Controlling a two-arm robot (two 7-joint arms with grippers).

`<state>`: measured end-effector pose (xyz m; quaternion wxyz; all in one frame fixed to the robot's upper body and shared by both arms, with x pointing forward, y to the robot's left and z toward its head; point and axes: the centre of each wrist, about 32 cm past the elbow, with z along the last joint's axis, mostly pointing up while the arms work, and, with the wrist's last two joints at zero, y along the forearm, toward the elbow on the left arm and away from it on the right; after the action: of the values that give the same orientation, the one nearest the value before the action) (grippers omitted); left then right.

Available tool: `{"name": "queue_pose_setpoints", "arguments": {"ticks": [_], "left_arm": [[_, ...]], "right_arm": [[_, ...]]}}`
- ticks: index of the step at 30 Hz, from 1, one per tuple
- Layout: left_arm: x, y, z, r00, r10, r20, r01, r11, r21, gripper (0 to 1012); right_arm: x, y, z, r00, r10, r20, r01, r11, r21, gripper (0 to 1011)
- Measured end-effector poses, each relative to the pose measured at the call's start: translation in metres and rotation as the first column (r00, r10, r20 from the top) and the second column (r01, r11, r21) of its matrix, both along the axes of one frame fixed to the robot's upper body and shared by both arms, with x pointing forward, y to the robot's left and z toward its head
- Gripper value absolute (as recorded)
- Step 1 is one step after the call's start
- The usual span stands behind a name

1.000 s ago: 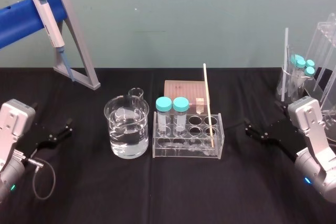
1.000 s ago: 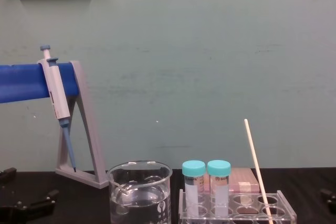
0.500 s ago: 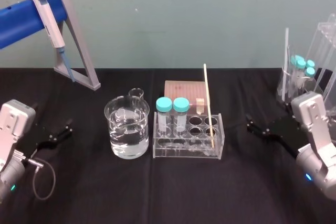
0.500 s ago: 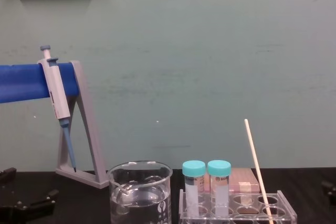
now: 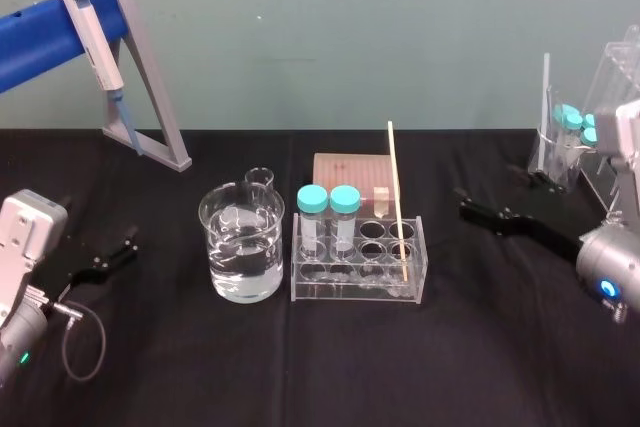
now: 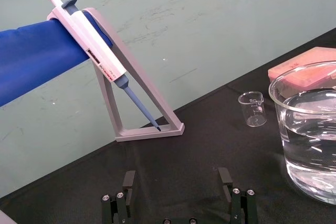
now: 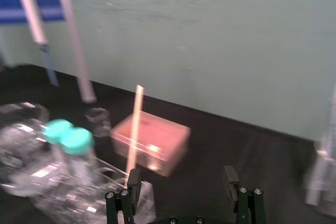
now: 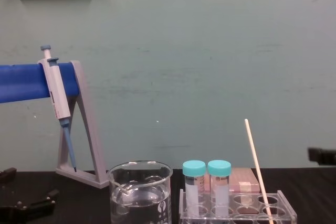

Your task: Hold the thermometer with one hand and immerse one end into the beaker, then reinsert it into the test tube rack.

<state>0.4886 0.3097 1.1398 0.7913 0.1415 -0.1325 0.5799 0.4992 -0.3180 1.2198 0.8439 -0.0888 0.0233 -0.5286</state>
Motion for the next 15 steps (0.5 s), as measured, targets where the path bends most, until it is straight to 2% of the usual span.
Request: {"name": "queue_pose_setpoints", "arguments": {"ticks": [3,4,7,8,10,15], "left_arm": [[0.0,0.0,0.0,1.0,0.0,0.0,0.0,1.0,0.0,1004],[0.0,0.0,0.0,1.0,0.0,0.0,0.0,1.0,0.0,1004],[0.0,0.0,0.0,1.0,0.0,0.0,0.0,1.0,0.0,1004],[0.0,0.0,0.0,1.0,0.0,0.0,0.0,1.0,0.0,1004],[0.0,0.0,0.0,1.0,0.0,0.0,0.0,1.0,0.0,1004],[0.0,0.0,0.0,1.0,0.0,0.0,0.0,1.0,0.0,1004]], "right_arm": [[0.008,0.0,0.01,0.998,0.047,-0.044,-0.044,0.998,0.055,1003],[0.014,0.0,0.016,0.994,0.075,-0.078,-0.069,0.994,0.085,1003],[0.026,0.0,0.025,0.983,0.121,-0.135,-0.105,0.987,0.123,1003],[0.026,0.0,0.025,0.983,0.121,-0.135,-0.105,0.987,0.123,1003],[0.037,0.002,0.031,0.971,0.149,-0.187,-0.123,0.982,0.141,1003],[0.055,0.004,0.038,0.947,0.182,-0.263,-0.146,0.977,0.153,1003]]}}
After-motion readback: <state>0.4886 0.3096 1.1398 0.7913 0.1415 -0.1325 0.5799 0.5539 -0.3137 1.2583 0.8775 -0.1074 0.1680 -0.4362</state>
